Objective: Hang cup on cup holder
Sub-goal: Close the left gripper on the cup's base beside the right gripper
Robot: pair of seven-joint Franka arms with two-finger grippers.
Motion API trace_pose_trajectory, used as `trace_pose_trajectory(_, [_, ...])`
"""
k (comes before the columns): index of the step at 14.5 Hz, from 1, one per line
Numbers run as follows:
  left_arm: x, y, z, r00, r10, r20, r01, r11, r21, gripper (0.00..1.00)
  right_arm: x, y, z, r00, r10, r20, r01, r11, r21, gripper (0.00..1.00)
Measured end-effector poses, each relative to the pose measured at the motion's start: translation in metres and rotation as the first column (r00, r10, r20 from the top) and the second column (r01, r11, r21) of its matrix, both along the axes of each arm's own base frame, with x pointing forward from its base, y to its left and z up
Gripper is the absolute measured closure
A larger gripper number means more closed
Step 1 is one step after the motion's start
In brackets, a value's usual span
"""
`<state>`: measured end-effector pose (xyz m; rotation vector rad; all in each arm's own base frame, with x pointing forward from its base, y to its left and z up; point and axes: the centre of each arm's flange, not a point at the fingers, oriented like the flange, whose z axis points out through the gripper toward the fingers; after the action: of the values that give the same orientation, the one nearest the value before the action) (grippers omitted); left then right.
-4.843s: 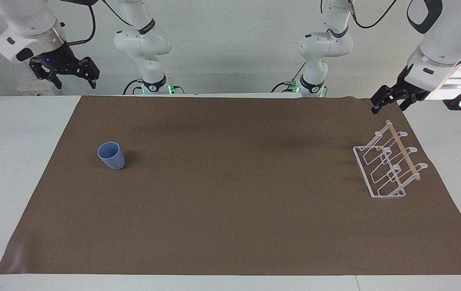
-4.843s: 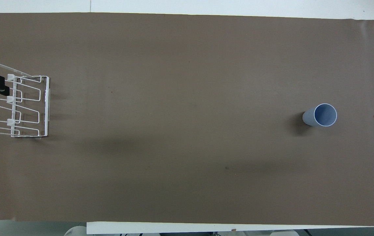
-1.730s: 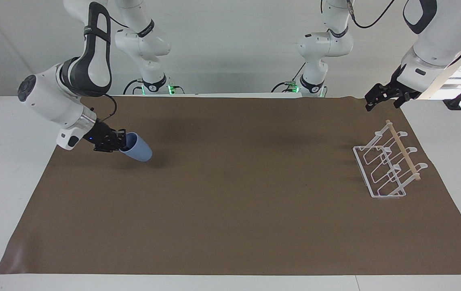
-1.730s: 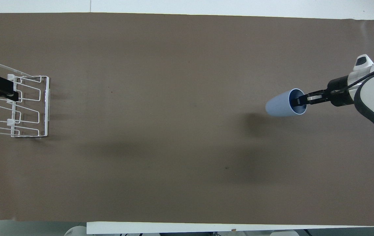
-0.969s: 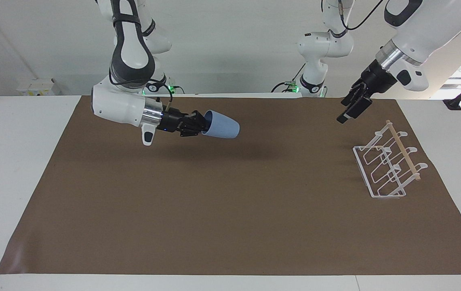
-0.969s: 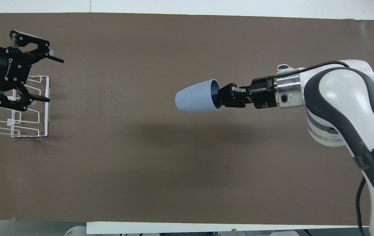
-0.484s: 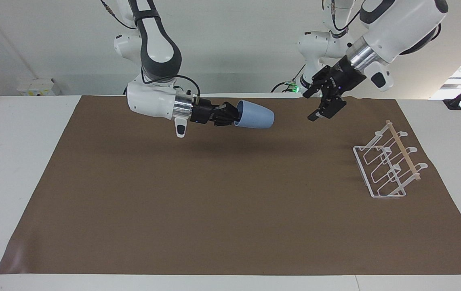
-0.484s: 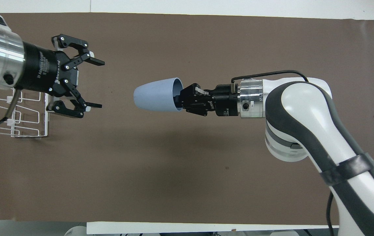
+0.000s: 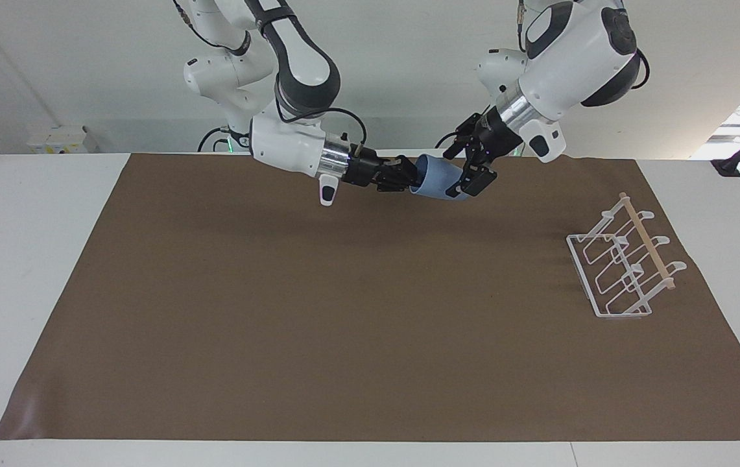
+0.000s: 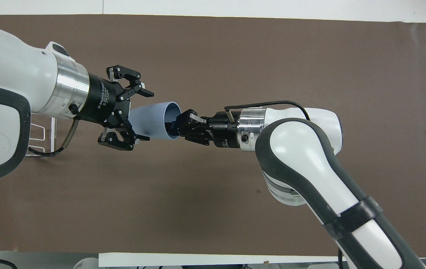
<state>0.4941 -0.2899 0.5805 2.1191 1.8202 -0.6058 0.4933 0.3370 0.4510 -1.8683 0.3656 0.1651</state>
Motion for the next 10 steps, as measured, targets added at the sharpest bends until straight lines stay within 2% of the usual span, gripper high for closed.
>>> trace_pose_trajectory(6, [-0.001, 0.003, -0.03, 0.999, 0.015, -0.03, -0.014, 1.0, 0.023, 0.01, 0.003, -0.004, -0.001, 1.0, -0.01, 0.0, 0.01, 1.0, -0.002, 0.96])
trace_pose_trajectory(7, [-0.001, 0.003, -0.031, 0.999, 0.015, -0.032, -0.014, 1.0, 0.024, 0.04, 0.003, -0.004, -0.001, 1.0, -0.011, 0.0, 0.011, 1.0, -0.002, 0.96])
trace_pose_trajectory(9, [-0.001, 0.004, -0.031, 1.0, 0.012, -0.027, -0.011, 1.0, 0.028, 0.26, 0.003, -0.004, -0.001, 1.0, -0.01, -0.001, 0.01, 1.0, -0.002, 0.96])
trace_pose_trajectory(10, [-0.001, 0.003, -0.031, 1.0, 0.01, -0.023, -0.009, 0.999, 0.034, 0.26, 0.002, -0.004, -0.001, 1.0, -0.01, -0.001, 0.01, 1.0, -0.002, 0.96])
